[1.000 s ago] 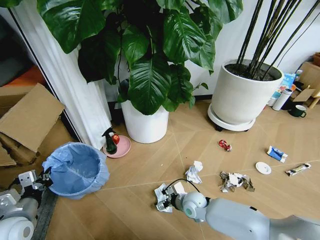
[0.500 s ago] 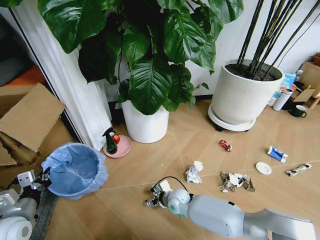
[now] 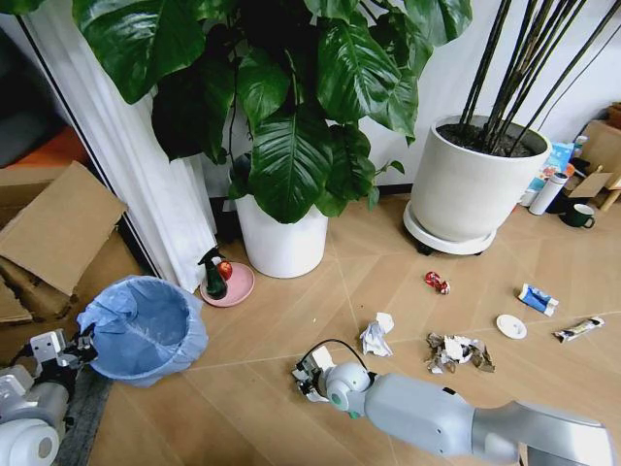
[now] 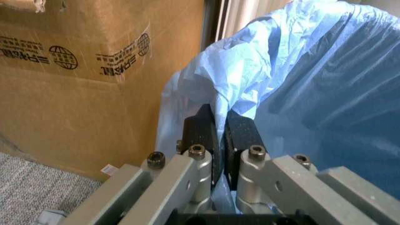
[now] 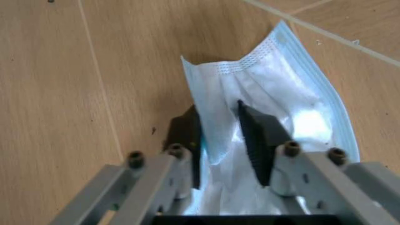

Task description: Pick up the trash bin and place the garbage on the floor into it.

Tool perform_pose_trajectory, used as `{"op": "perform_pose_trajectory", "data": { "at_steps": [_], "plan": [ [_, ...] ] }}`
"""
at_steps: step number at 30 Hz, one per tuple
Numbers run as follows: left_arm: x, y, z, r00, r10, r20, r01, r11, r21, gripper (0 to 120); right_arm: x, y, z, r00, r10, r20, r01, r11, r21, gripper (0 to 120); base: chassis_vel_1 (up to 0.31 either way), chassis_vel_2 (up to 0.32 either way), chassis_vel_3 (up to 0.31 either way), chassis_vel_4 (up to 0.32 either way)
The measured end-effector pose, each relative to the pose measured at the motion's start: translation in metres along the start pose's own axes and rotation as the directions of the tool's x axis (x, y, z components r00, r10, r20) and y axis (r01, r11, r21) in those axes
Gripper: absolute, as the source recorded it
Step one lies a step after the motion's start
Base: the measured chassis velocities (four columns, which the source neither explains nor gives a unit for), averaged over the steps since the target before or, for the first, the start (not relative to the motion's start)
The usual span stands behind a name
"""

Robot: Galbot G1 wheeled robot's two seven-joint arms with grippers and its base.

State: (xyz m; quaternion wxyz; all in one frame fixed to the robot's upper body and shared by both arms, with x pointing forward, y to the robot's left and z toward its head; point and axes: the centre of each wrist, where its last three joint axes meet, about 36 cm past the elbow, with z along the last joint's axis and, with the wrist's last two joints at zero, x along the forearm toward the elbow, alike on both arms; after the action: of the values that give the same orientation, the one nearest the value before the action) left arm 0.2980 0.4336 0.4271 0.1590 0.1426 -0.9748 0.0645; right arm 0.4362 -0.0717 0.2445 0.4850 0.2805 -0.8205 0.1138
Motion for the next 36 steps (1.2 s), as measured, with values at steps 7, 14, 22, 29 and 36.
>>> {"op": "perform_pose_trajectory", "data": {
  "at_steps": [7,14,22,29,36],
  "plan": [
    [0.000,0.001,0.001,1.000,0.004,-0.001,-0.004,1.000,0.004,0,0.005,-0.002,0.001,1.000,0.005,0.002,-0.005,1.000,-0.004,0,0.000,0.000,0.000,0.000],
    [0.003,-0.001,0.001,1.000,0.017,-0.007,-0.017,1.000,0.000,0,0.023,-0.006,-0.006,0.999,0.009,0.049,-0.008,1.000,-0.019,0,0.000,0.000,0.000,0.000],
    [0.006,-0.007,0.000,0.997,0.076,-0.020,-0.077,0.997,-0.019,0,0.089,-0.029,-0.029,0.972,0.012,0.234,0.010,0.996,-0.090,0,0.000,0.000,0.000,0.000],
    [0.005,-0.013,-0.009,0.990,0.138,-0.026,-0.139,0.990,-0.009,0,0.175,-0.064,-0.059,0.797,-0.056,0.602,0.068,0.998,0.003,0,0.000,0.000,0.000,0.000],
    [0.007,-0.025,-0.016,0.976,0.211,-0.050,-0.212,0.977,-0.015,0,0.190,-0.094,-0.066,0.485,-0.273,0.831,0.081,0.960,0.268,0,0.000,0.000,0.000,0.000]
  ]
}}
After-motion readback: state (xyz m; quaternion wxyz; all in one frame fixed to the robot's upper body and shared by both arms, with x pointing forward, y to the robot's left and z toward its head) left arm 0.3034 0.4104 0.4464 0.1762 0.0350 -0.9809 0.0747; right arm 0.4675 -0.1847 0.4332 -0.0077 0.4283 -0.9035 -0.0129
